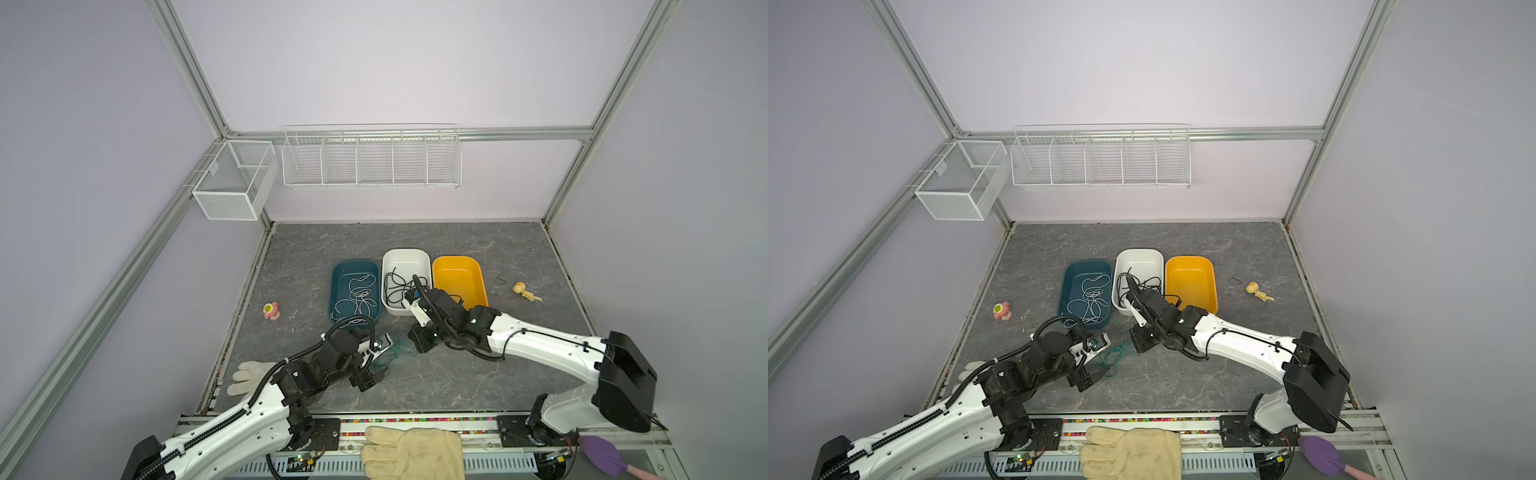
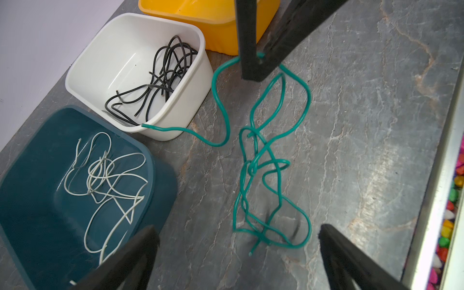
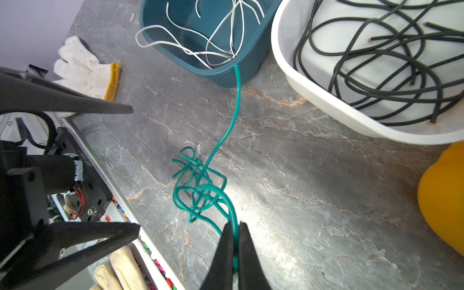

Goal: Untangle the cables

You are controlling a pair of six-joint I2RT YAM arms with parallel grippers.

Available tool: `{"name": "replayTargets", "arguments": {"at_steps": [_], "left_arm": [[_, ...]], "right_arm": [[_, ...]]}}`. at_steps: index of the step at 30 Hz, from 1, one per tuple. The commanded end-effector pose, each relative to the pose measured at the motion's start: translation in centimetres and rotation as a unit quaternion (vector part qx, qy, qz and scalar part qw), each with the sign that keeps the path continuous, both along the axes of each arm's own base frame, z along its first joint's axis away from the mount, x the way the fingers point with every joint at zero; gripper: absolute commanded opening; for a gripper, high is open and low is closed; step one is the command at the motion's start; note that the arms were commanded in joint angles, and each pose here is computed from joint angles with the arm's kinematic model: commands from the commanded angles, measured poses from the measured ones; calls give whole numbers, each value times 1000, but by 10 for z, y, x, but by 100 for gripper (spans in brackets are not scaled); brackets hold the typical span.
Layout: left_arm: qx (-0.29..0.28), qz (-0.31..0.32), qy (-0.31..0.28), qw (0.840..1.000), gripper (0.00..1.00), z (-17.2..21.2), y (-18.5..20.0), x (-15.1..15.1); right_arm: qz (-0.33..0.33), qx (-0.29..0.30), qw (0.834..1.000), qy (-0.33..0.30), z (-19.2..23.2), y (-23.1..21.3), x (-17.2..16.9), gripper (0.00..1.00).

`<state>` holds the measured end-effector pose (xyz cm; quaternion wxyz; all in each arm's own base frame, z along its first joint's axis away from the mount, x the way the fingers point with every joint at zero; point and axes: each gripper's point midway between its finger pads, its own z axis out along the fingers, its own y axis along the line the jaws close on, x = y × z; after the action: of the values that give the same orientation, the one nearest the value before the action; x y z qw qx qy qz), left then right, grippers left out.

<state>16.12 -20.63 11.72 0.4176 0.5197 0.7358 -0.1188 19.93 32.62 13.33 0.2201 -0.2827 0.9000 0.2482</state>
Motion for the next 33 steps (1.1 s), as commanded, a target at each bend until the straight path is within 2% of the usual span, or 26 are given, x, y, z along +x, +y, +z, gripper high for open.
{"name": "replayTargets", "arguments": {"at_steps": [1, 6, 15, 19, 21, 26, 33], "left_arm": [[-14, -10, -3, 1000, 100, 6, -3, -3], [-32, -6, -6, 999, 100, 20, -5, -3], [-142, -17, -6, 990, 100, 76, -22, -10], [-205, -33, 34, 978, 100, 91, -38, -19], [-222, -20, 44, 974, 99, 91, -43, -16], [-261, 17, 48, 964, 100, 94, -45, -8], [-339, 17, 43, 940, 97, 100, -53, -15]], "right_arm": [[9, 20, 1000, -20, 17, -7, -5, 7], [27, 63, 996, -50, 45, -11, -14, 7], [45, 123, 987, -91, 87, -19, -25, 7], [43, 146, 983, -100, 109, -22, -28, 7], [45, 162, 980, -103, 122, -23, -31, 7], [55, 194, 974, -102, 151, -23, -39, 7], [45, 219, 968, -111, 178, -33, -45, 7]]}}
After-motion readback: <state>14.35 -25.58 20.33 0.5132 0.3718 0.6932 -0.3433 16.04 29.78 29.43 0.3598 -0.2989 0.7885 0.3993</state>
